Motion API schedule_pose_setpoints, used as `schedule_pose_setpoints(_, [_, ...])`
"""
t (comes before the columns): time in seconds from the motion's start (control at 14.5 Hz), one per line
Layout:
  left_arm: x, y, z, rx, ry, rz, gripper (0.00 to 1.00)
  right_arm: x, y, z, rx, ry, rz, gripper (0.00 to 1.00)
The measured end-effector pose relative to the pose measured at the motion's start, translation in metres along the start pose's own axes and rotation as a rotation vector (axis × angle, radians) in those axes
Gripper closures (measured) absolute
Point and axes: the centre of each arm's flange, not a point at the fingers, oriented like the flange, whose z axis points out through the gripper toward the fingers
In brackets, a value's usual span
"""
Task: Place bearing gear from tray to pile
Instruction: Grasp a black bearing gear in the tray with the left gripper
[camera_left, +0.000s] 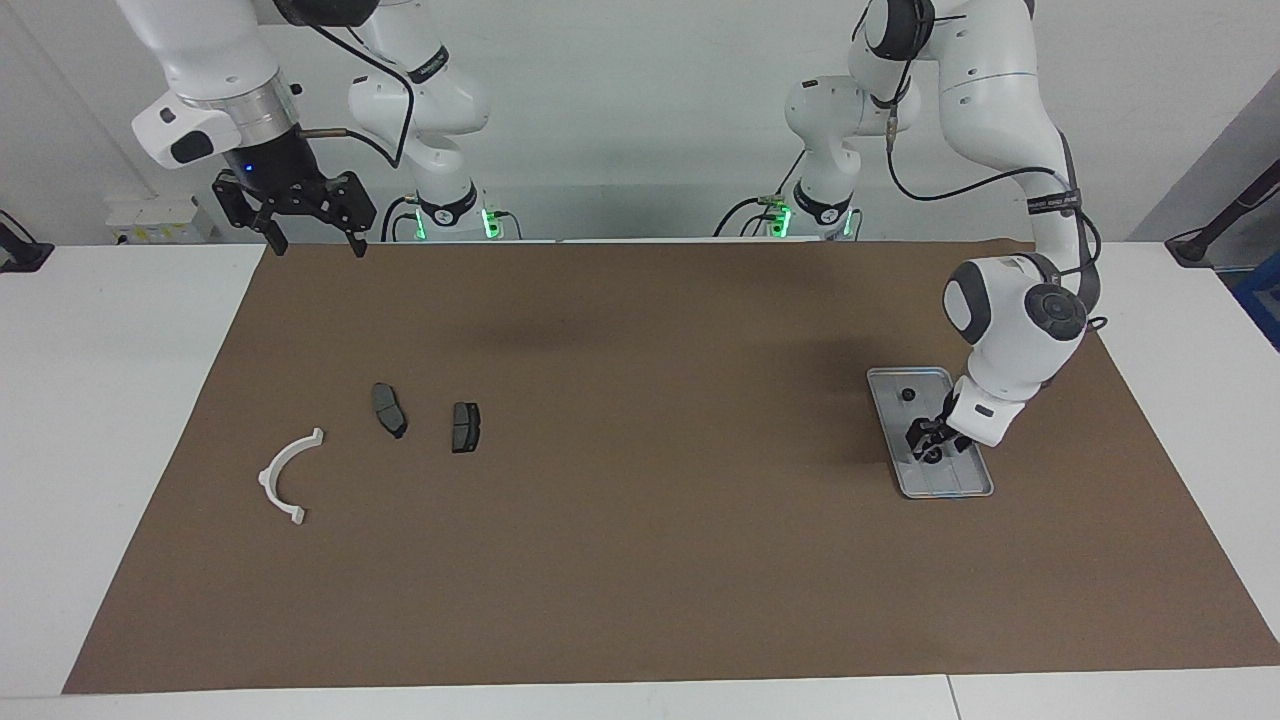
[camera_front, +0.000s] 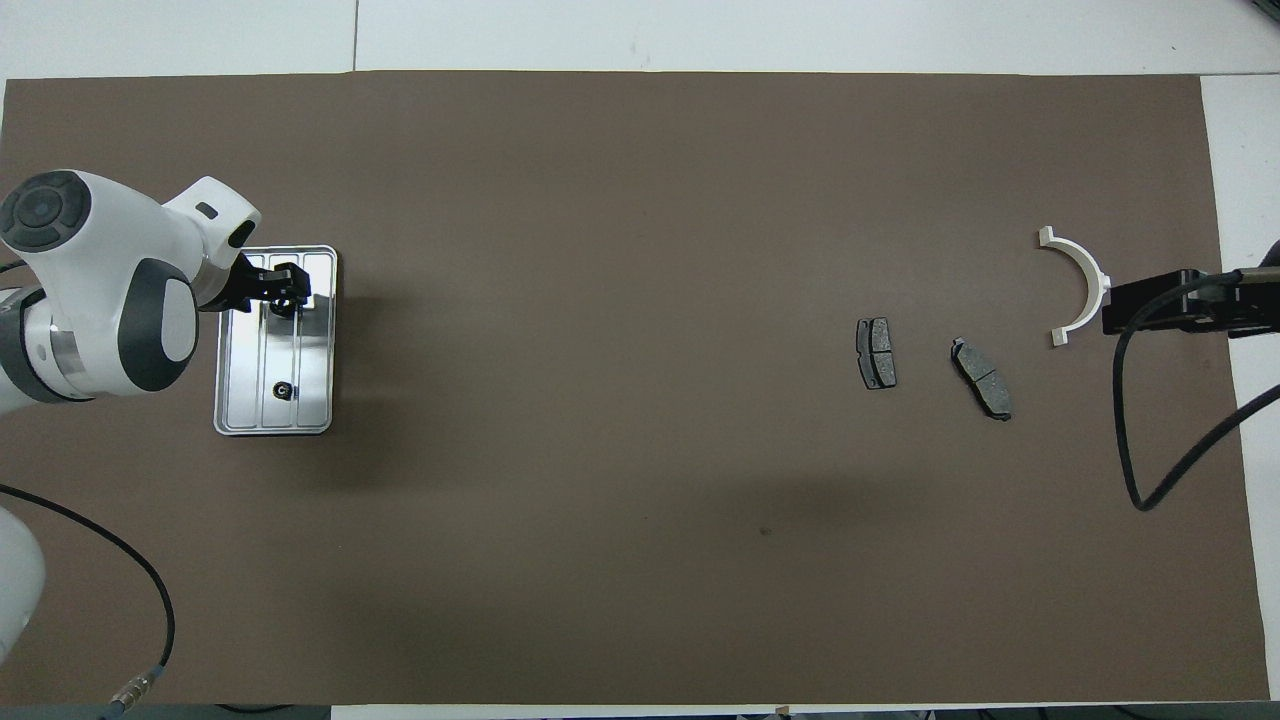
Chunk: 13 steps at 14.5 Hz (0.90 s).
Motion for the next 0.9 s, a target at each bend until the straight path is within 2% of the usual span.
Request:
schedule_pose_setpoints(0.76, [-0.0016, 0.0015, 0.0033, -0.002, 0.010, -0.014, 0.30, -0.0024, -0.0015, 0.0021, 0.000, -0.005, -0.041, 0.00])
schedule_pose_setpoints(0.83, [-0.0018, 0.0015, 0.0037, -0.002, 0.010, -0.014, 0.39, -0.0029, -0.0015, 0.0016, 0.000, -0.004, -0.041, 0.00])
schedule_pose_setpoints(0.9, [-0.0023, 0.0015, 0.0043, -0.002, 0.009, -0.014, 0.40, -0.0034, -0.0015, 0.0012, 0.000, -0.004, -0.041, 0.00])
